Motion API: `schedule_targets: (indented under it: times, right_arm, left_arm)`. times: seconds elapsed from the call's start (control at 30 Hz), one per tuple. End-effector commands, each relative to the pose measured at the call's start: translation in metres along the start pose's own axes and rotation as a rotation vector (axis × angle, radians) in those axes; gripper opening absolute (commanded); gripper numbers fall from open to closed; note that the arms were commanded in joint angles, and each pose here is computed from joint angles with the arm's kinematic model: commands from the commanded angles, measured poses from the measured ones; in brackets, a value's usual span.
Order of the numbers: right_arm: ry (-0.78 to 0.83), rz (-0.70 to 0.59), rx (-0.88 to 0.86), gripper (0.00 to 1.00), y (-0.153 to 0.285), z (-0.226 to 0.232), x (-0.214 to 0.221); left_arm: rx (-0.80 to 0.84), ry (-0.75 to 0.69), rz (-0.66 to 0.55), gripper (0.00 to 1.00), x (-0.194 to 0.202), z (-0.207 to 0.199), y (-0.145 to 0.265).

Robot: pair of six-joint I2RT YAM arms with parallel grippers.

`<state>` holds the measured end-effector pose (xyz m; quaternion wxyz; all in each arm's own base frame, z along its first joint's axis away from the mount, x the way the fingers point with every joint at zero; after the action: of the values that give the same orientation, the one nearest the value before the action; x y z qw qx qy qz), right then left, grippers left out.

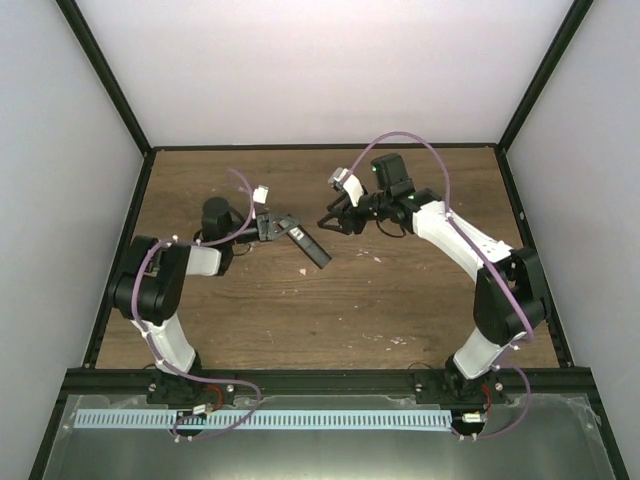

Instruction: Load the batteries into the remote control

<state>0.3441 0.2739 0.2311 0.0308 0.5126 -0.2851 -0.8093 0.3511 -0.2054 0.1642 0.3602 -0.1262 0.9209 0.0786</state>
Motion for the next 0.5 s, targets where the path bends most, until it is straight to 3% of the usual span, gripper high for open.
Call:
schedule_targets:
  times: [0.0, 0.47]
  right_arm:
    - [-0.120, 0.105, -0.143, 0.49, 0.006, 0.026, 0.020]
    - [-0.234, 0.185, -0.311, 0.54, 0.013, 0.058, 0.035]
  left_arm:
    - [0.155, -0.057, 0.102, 0.00, -0.004, -0.041, -0.005]
    - [0.246, -0.137, 0.160, 0.00, -0.008, -0.081, -0.006]
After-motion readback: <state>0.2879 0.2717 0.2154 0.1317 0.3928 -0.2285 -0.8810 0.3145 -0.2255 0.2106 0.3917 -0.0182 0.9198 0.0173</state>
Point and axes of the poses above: each gripper's point midway between its finger pads, its own y axis back along the fingers, its own z axis along the line the jaws close on, x = y × z, the point moved 3 cm from there along y, back along the fingers, and after that the axes turned 10 degrees about -y, right-handed, at the moved point
